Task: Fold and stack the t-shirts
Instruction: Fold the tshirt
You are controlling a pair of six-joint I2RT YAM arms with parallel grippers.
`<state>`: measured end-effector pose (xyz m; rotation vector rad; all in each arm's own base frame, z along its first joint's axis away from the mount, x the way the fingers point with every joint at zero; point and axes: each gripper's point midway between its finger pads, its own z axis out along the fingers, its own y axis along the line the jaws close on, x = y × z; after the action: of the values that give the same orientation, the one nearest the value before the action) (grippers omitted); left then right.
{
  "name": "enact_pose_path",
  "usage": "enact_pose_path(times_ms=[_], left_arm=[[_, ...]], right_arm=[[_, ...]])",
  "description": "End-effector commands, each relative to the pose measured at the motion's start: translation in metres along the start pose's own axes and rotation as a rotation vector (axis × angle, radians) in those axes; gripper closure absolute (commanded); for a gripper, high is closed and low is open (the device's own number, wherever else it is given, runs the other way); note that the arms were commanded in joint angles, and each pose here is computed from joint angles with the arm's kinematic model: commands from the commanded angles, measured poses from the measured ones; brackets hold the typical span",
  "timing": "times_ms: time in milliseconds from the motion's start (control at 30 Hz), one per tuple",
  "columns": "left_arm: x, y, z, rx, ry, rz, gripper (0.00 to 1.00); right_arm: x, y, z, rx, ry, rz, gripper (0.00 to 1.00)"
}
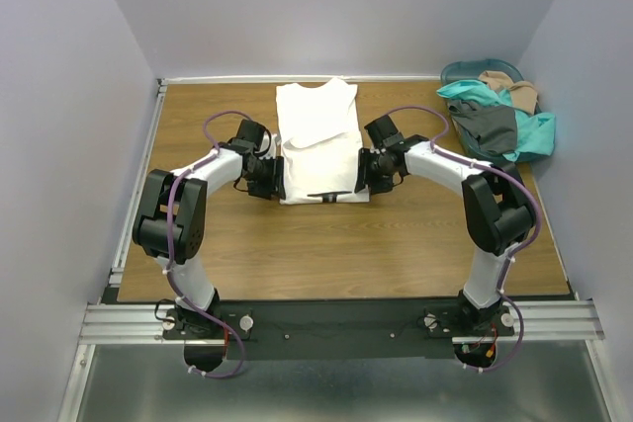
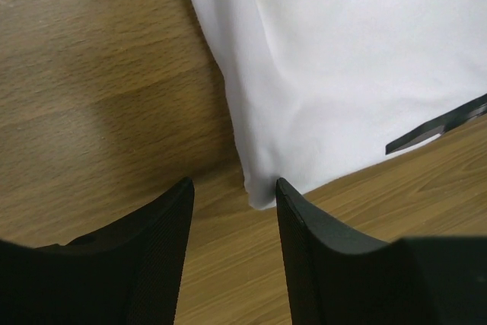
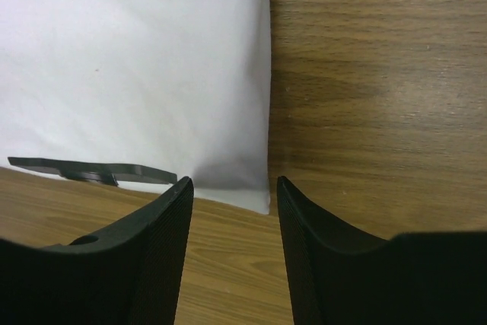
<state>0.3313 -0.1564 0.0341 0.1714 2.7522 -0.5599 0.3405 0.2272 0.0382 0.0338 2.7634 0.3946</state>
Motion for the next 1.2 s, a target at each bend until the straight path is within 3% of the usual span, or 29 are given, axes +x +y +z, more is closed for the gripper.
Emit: enact_pose_path(times_ms=[0, 367, 700, 900, 1033, 1067, 1167], left_arm=[[0.005, -0.004, -0.005, 0.017, 0.0, 0.0, 0.45], [0.011, -0.007, -0.002, 0.041, 0.01, -0.006, 0.46], [0.024, -0.011, 0.004, 0.091, 0.029, -0.021, 0.5], [0.028, -0.009, 0.008, 0.089, 0.036, -0.027, 0.62], [0.031, -0.011, 0.011, 0.104, 0.044, -0.03, 0.82], [0.032, -0.011, 0.011, 0.107, 0.047, -0.03, 0.91], [0.028, -0.008, 0.007, 0.082, 0.033, -0.019, 1.0]], right_arm=[[0.002, 0.009, 0.0, -0.043, 0.01, 0.004, 0.46], [0.019, 0.003, 0.013, -0.034, 0.075, 0.01, 0.54], [0.033, -0.009, 0.012, 0.003, 0.106, 0.021, 0.54], [0.038, -0.011, 0.015, 0.007, 0.121, 0.011, 0.59], [0.038, -0.01, 0.017, -0.001, 0.129, -0.004, 0.73], [0.037, -0.009, 0.017, -0.003, 0.127, -0.006, 0.82], [0.029, -0.006, 0.009, -0.007, 0.096, -0.01, 0.9]])
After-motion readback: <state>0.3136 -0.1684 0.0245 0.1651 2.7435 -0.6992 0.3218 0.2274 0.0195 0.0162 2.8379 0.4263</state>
